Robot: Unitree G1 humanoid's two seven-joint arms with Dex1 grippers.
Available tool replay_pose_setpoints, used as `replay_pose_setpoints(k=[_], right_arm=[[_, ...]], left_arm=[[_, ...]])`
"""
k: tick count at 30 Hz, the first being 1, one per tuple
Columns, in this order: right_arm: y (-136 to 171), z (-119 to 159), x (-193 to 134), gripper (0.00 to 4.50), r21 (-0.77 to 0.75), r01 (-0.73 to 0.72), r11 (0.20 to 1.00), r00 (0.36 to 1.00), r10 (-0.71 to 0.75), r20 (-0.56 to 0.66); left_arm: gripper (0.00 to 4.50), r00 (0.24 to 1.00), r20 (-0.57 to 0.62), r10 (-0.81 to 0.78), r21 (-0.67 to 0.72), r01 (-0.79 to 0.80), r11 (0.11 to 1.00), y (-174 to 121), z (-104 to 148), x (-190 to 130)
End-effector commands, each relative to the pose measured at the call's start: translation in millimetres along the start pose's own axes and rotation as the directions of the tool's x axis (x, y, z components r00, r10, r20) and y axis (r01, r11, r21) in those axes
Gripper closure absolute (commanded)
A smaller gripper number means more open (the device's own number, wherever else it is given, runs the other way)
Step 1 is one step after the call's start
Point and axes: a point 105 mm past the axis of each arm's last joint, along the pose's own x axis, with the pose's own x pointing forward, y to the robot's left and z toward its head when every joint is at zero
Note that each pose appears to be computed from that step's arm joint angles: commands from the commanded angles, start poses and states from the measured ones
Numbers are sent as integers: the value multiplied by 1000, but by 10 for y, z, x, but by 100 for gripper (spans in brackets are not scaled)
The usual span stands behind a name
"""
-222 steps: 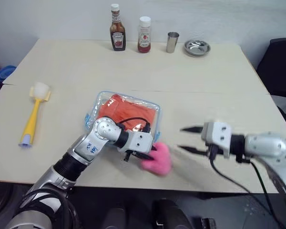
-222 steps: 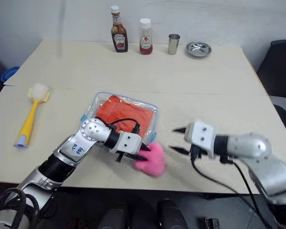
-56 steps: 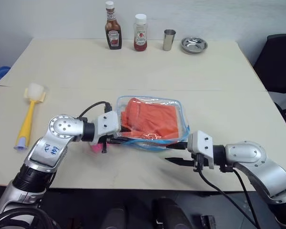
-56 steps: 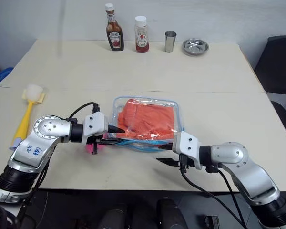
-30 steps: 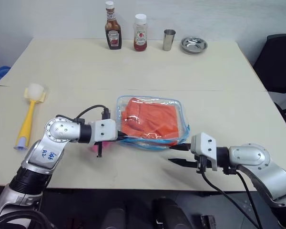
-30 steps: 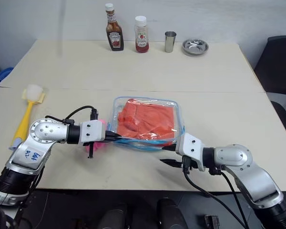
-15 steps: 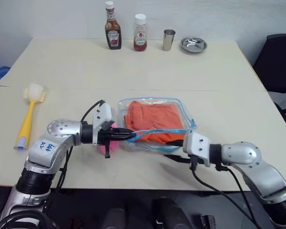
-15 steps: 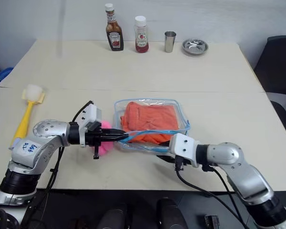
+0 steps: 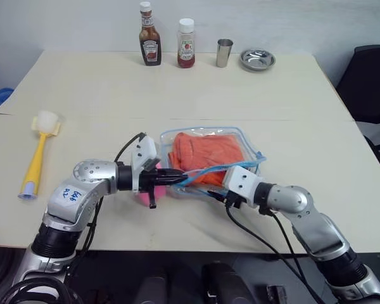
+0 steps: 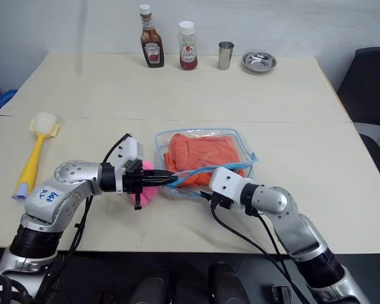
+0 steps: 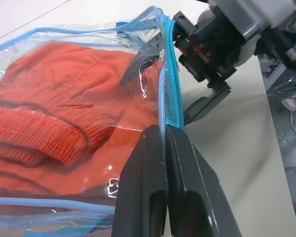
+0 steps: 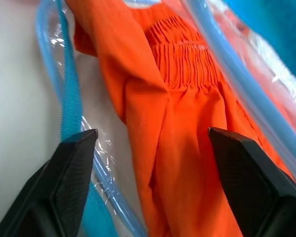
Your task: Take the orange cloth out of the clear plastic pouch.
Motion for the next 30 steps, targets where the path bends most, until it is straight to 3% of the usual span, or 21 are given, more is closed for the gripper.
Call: replay_pose_setpoints(k=[1,9,10,14,21,24,30], right_arm=[[-81,-9,38,77,-34,61,998,998,-61,-21],[-138,-426,210,77,-160,90,983,975,-120,-186],[-148,-443,224,95,-156,94,983,975,-123,-187],[-173,-458,246,200,-156,101,983,976,-128,-176],[38,-351,147,438,-296,-47,954,992,11,-124],[201,-307,55,445,-411,-145,900,988,111,-107],[334,-77,-231,445,-581,-222,783,965,263,-14]], left_arm=[[450,999,41,-29,52,27,998,-62,164,46],[450,997,72,-26,48,22,999,-51,222,109],[450,997,74,-23,48,20,999,-44,226,107],[450,997,79,-12,47,8,999,-17,239,100],[450,987,143,71,0,-72,997,131,324,129],[450,979,163,122,-27,-120,992,220,345,163],[450,960,82,267,-1,-268,963,511,191,236]])
